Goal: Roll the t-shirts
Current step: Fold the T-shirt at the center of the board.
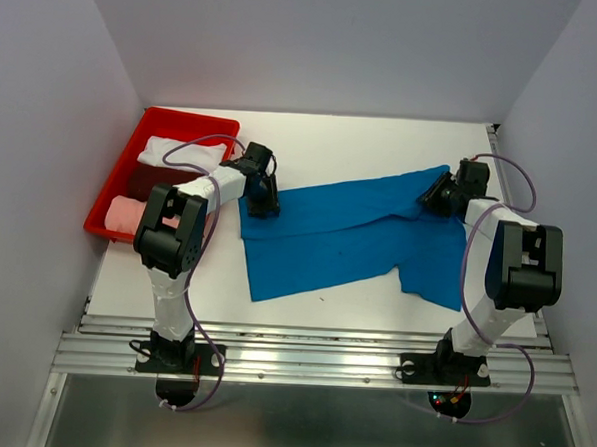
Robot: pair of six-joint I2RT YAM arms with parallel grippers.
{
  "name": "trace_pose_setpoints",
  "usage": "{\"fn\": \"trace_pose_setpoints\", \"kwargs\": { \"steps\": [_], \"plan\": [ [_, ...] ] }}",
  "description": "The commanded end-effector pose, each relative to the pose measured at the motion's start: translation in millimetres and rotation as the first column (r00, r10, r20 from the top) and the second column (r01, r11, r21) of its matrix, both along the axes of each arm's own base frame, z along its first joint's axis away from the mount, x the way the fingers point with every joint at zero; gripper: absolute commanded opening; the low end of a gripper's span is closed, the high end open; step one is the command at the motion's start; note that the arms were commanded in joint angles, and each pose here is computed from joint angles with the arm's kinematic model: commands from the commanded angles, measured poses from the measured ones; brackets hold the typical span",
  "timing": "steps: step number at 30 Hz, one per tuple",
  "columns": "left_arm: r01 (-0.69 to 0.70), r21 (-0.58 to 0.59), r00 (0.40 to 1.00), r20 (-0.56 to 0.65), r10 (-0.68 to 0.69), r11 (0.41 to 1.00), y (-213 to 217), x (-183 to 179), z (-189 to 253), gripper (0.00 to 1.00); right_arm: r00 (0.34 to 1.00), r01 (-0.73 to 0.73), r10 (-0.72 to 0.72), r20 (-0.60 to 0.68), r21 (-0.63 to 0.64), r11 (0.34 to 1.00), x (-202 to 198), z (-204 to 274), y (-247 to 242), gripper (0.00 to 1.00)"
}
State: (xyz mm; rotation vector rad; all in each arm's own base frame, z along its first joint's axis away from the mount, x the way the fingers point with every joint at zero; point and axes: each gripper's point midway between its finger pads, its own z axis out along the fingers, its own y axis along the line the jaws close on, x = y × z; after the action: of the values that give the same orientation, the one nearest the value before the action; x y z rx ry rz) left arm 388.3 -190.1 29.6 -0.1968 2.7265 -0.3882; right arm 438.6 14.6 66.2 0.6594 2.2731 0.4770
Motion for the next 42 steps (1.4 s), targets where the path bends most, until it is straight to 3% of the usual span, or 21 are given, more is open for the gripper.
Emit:
{"fn": "trace_pose_setpoints", "kwargs": {
  "steps": [1, 5, 13, 14, 18, 21, 26, 42],
  "plan": [
    [0.012, -0.002, 1.0, 0.027, -0.012, 1.0, -1.8, 5.7, 13.4, 0.5, 1.0, 0.005, -0.004, 0.023, -0.037, 0.999, 6.2, -0.2, -3.5, 0.39],
    [0.014, 0.0, 1.0, 0.024, -0.014, 1.0, -1.5, 5.0, 11.9, 0.5, 1.0, 0.019, -0.018, 0.009, -0.058, 0.998, 4.3, -5.3, -7.9, 0.44],
    [0.013, -0.004, 0.999, 0.029, -0.013, 1.0, -2.5, 6.6, 13.5, 0.5, 1.0, -0.004, 0.004, -0.006, -0.034, 0.999, 8.0, -16.0, -2.8, 0.43],
    [0.013, -0.003, 1.0, 0.026, -0.013, 1.0, -2.3, 6.2, 12.8, 0.5, 1.0, -0.006, 0.006, -0.006, -0.031, 0.999, 8.1, -16.4, -2.3, 0.41],
    [0.014, -0.004, 1.0, 0.024, -0.014, 1.0, -2.2, 5.3, 12.5, 0.5, 1.0, -0.003, 0.003, -0.005, -0.03, 1.0, 4.3, -14.9, -2.0, 0.18],
    [0.014, -0.003, 1.0, 0.022, -0.014, 1.0, -2.2, 5.2, 11.6, 0.5, 1.0, 0.004, -0.004, 0.005, -0.031, 1.0, 2.6, -10.4, -2.5, 0.09],
    [0.015, -0.004, 1.0, 0.028, -0.015, 1.0, -2.7, 6.7, 14.0, 0.5, 1.0, 0.01, -0.01, 0.014, -0.019, 1.0, -2.3, -1.2, -0.8, 0.06],
    [0.016, -0.004, 1.0, 0.024, -0.016, 1.0, -1.1, 1.8, 11.0, 0.5, 0.989, 0.052, -0.048, -0.14, 0.027, 0.998, -66.5, 1.1, 9.6, 0.05]
  ]
}}
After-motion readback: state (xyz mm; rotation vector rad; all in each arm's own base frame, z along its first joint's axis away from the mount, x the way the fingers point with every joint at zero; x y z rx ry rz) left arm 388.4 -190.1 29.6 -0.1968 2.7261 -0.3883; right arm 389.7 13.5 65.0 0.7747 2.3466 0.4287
